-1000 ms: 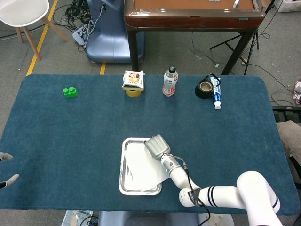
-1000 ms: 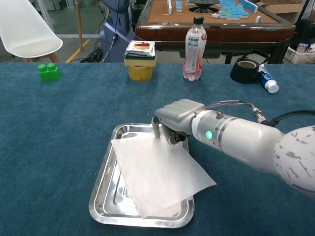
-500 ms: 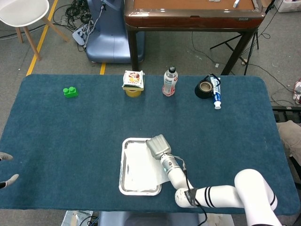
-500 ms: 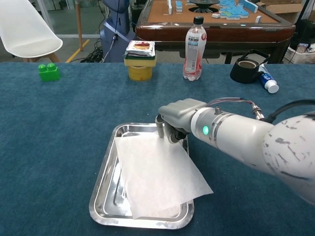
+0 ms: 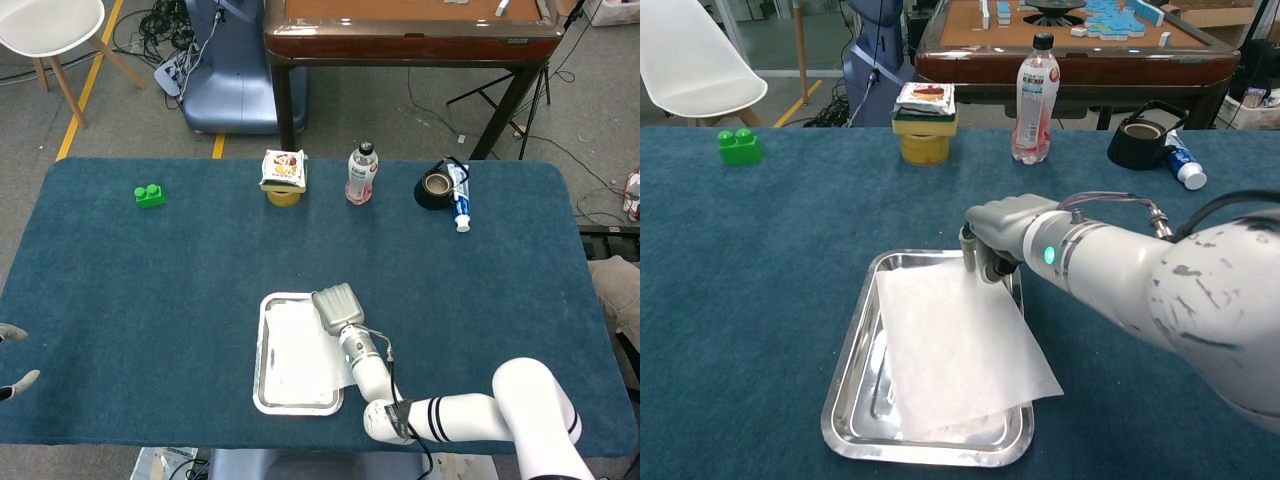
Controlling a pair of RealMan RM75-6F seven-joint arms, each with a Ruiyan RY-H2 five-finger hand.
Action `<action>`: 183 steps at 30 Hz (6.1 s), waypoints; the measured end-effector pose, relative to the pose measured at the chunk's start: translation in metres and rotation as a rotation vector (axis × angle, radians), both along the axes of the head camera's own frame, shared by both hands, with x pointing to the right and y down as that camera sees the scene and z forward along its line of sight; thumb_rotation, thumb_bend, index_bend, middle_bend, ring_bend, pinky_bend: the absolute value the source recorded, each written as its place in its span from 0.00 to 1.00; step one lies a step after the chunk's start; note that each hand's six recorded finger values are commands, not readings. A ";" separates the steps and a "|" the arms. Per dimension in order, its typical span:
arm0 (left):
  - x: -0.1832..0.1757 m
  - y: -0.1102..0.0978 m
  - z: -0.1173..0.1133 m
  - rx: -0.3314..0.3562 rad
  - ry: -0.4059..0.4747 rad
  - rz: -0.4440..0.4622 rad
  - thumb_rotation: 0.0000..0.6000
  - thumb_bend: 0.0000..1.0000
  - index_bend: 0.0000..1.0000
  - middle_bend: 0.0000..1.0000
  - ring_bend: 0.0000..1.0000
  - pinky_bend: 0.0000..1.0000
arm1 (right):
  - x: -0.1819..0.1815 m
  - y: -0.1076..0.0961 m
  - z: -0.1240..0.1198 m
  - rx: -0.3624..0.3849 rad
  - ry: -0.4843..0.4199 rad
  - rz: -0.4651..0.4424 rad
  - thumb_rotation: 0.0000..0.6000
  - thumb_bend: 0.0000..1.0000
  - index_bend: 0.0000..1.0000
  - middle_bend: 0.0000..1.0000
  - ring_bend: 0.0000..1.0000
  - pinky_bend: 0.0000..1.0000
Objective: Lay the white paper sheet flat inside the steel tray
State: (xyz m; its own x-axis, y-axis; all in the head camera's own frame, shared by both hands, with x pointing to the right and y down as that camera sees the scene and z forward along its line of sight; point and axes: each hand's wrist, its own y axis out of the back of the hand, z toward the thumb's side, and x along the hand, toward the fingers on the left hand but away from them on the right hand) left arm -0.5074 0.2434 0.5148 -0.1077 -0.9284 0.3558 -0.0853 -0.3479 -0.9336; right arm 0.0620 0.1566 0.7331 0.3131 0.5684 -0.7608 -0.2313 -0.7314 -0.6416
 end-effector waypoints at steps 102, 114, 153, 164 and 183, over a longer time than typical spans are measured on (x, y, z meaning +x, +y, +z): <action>0.001 0.001 0.003 -0.011 -0.005 0.006 1.00 0.01 0.43 0.38 0.32 0.47 | 0.035 0.061 -0.077 -0.161 -0.241 -0.263 1.00 1.00 0.46 1.00 1.00 1.00; 0.002 0.001 0.004 -0.013 -0.005 0.006 1.00 0.01 0.43 0.38 0.32 0.47 | 0.046 0.076 -0.078 -0.206 -0.218 -0.298 1.00 1.00 0.51 1.00 1.00 1.00; 0.001 0.001 0.004 -0.013 -0.005 0.005 1.00 0.01 0.43 0.38 0.32 0.47 | 0.049 0.094 -0.063 -0.251 -0.146 -0.356 1.00 1.00 0.44 1.00 1.00 1.00; 0.001 0.001 0.003 -0.012 -0.003 0.004 1.00 0.01 0.43 0.38 0.32 0.47 | 0.043 0.098 -0.063 -0.263 -0.159 -0.355 1.00 1.00 0.43 1.00 1.00 1.00; 0.001 0.001 0.002 -0.009 -0.003 0.004 1.00 0.01 0.43 0.38 0.32 0.47 | 0.039 0.104 -0.058 -0.267 -0.156 -0.359 1.00 1.00 0.43 1.00 1.00 1.00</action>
